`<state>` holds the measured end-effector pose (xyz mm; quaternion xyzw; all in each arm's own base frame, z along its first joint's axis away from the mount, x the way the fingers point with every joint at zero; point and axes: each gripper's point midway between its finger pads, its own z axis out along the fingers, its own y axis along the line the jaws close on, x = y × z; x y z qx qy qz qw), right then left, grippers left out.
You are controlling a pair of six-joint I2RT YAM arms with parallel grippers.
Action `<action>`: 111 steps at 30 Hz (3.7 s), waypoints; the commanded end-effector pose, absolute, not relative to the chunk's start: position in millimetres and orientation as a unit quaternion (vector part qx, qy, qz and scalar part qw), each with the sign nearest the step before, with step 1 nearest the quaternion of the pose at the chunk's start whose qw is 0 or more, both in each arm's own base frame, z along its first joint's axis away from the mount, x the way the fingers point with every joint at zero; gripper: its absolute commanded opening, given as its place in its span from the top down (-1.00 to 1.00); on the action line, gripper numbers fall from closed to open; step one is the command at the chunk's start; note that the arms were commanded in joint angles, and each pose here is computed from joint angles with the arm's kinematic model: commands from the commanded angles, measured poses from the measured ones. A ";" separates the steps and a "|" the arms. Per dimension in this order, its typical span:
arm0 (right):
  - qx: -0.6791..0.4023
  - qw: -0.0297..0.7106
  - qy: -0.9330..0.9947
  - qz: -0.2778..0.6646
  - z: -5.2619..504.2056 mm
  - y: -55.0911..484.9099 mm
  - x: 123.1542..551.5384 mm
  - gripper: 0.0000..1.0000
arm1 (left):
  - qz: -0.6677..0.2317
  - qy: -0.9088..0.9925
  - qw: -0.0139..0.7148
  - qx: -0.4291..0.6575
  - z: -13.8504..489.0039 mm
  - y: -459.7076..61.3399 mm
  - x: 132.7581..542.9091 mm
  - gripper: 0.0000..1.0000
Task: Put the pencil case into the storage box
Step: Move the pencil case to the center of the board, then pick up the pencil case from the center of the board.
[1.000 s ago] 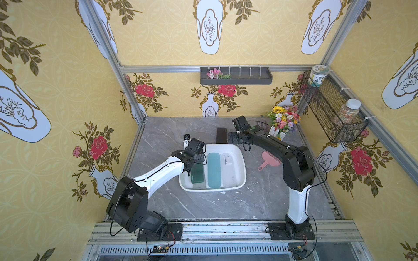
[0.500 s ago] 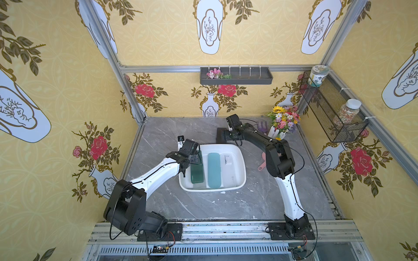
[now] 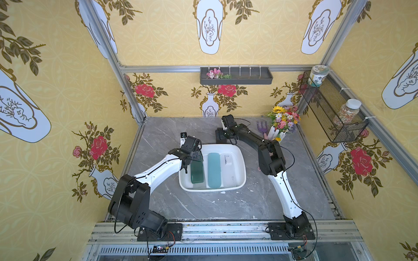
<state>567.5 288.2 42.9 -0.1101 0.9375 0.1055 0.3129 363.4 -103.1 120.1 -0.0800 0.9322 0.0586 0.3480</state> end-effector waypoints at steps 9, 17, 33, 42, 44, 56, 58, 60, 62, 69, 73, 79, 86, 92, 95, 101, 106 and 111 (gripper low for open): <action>-0.114 0.358 0.923 0.090 66.3 301.2 585.3 -0.94 | 0.054 0.935 0.345 -0.065 109.5 -106.0 371.8 -1.00; -0.117 0.356 0.925 0.055 56.1 301.7 588.2 -0.94 | 0.056 0.935 0.342 -0.077 103.9 -91.5 374.8 -1.00; -0.124 0.334 0.934 -0.011 36.6 276.2 584.4 -0.94 | 0.050 0.936 0.339 -0.074 95.6 -90.0 374.1 -1.00; -0.111 0.320 0.940 -0.039 33.9 245.8 581.9 -0.94 | 0.045 0.937 0.339 -0.075 94.9 -90.5 373.5 -1.00; -0.100 0.315 0.943 -0.040 32.8 234.4 580.5 -0.94 | 0.044 0.936 0.340 -0.076 95.5 -90.7 373.7 -1.00; -0.064 0.280 0.955 -0.077 18.6 157.9 560.6 -0.94 | 0.041 0.939 0.334 -0.073 89.6 -93.9 376.4 -1.00; -0.057 0.277 0.956 -0.075 17.4 148.9 559.2 -0.94 | 0.041 0.939 0.332 -0.073 88.6 -94.3 376.5 -1.00; -0.055 0.275 0.957 -0.075 17.1 144.6 558.6 -0.94 | 0.042 0.940 0.332 -0.073 88.3 -94.0 376.4 -1.00; -0.054 0.272 0.958 -0.076 15.8 141.7 558.2 -0.94 | 0.042 0.939 0.333 -0.074 88.8 -93.9 376.9 -1.00; -0.051 0.255 0.962 -0.078 15.1 137.5 549.0 -0.94 | 0.038 0.940 0.331 -0.074 88.3 -95.2 376.2 -1.00; -0.037 0.241 0.967 -0.075 16.7 128.6 536.5 -0.94 | 0.036 0.940 0.331 -0.075 87.9 -95.3 375.0 -1.00; -0.026 0.219 0.972 -0.081 17.6 113.4 520.4 -0.94 | 0.029 0.939 0.333 -0.075 90.0 -96.2 372.2 -1.00; -0.031 0.199 0.978 -0.054 13.1 116.1 503.5 -0.94 | 0.020 0.934 0.347 -0.080 101.8 -96.5 369.8 -1.00; -0.031 0.184 0.982 -0.042 9.8 118.1 491.8 -0.94 | 0.026 0.934 0.345 -0.085 107.0 -95.3 366.3 -1.00; -0.033 0.175 0.983 -0.037 6.8 118.6 485.5 -1.00 | 0.030 0.936 0.340 -0.091 104.0 -91.9 361.3 -1.00; -0.034 0.162 0.986 -0.033 2.1 118.4 476.9 -0.79 | 0.023 0.935 0.340 -0.093 104.7 -90.9 355.1 -1.00; -0.025 0.154 0.987 -0.034 1.7 109.4 471.9 -0.58 | 0.021 0.936 0.339 -0.094 103.5 -90.6 352.3 -1.00; -0.016 0.144 0.989 -0.031 -3.1 104.3 467.9 -0.51 | 0.020 0.937 0.336 -0.091 101.5 -91.0 350.4 -1.00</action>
